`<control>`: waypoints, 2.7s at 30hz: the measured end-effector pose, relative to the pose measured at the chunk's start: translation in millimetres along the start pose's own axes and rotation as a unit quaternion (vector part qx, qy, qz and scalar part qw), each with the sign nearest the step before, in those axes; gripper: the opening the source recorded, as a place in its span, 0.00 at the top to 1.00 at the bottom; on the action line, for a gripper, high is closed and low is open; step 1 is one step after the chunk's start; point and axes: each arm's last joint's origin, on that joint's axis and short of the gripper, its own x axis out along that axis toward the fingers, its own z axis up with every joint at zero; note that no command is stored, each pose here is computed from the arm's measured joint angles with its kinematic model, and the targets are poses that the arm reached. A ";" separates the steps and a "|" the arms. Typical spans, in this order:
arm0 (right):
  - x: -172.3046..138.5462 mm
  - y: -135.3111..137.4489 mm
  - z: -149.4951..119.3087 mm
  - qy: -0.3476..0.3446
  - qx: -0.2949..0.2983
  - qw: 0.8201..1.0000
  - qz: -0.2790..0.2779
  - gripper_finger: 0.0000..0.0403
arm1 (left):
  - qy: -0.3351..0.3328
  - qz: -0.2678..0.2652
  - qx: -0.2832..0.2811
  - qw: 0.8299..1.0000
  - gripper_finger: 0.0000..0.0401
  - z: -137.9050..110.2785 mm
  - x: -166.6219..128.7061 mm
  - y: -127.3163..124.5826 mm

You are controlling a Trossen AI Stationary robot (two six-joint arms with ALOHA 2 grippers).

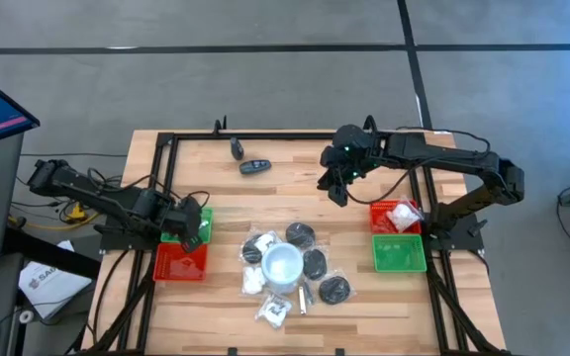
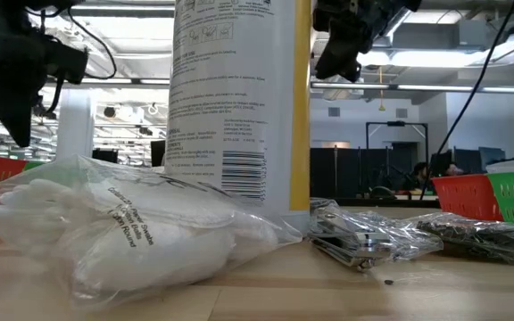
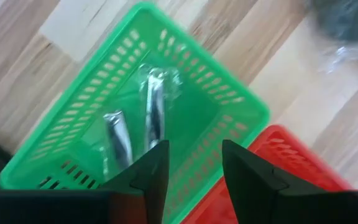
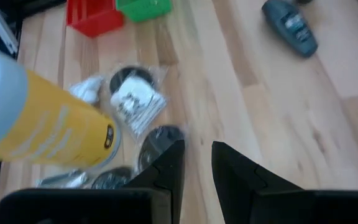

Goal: Pick & Place Travel size toiletries
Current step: Put the black hairbrush into the left red bin

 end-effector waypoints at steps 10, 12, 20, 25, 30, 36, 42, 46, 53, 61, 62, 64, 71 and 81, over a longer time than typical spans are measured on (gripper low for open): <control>5.5 26.2 -11.6 0.054 -0.026 0.998 0.026 0.82 | -0.037 -0.041 -0.007 0.998 0.67 6.8 -0.6 -8.4; 6.4 31.4 -13.0 0.059 -0.031 0.997 0.032 0.82 | -0.049 -0.045 -0.002 0.998 0.67 8.4 -0.8 -9.8; 8.6 49.2 -21.0 0.090 -0.037 0.994 0.048 0.82 | -0.101 -0.094 0.028 0.990 0.69 17.4 -3.7 -20.3; 10.1 54.9 -24.8 0.102 -0.012 0.993 0.049 0.82 | -0.140 -0.127 0.058 0.980 0.70 23.7 -7.0 -27.6; 22.8 52.3 -37.8 0.117 0.001 0.992 0.047 0.82 | -0.175 -0.144 0.076 0.971 0.70 28.6 -10.1 -32.3; 42.9 46.2 -51.8 0.096 0.037 0.994 0.048 0.82 | -0.193 -0.151 0.088 0.966 0.70 31.0 -11.7 -34.5; 60.4 38.2 -67.8 0.075 0.066 0.994 0.049 0.82 | -0.196 -0.151 0.087 0.965 0.70 31.3 -12.0 -34.9; 68.8 34.9 -76.4 0.062 0.086 0.993 0.051 0.82 | -0.203 -0.149 0.085 0.964 0.70 32.0 -12.3 -35.0; 77.7 27.8 -93.7 0.073 0.128 0.988 0.043 0.82 | -0.204 -0.149 0.084 0.964 0.70 32.3 -12.5 -35.1; 88.0 23.0 -111.2 0.061 0.155 0.985 0.046 0.82 | -0.206 -0.150 0.086 0.963 0.70 32.5 -12.7 -35.5; 88.5 22.4 -112.3 0.058 0.156 0.985 0.046 0.82 | -0.206 -0.150 0.086 0.963 0.70 32.5 -12.7 -35.4; 90.5 21.2 -117.2 0.059 0.165 0.983 0.046 0.82 | -0.206 -0.151 0.086 0.963 0.70 32.6 -12.7 -35.5; 100.2 18.2 -125.5 0.064 0.179 0.981 0.044 0.76 | -0.207 -0.151 0.087 0.963 0.70 32.7 -12.8 -35.7; 138.1 9.7 -134.1 0.082 0.196 0.976 0.047 0.58 | -0.208 -0.152 0.086 0.962 0.70 32.9 -13.0 -35.9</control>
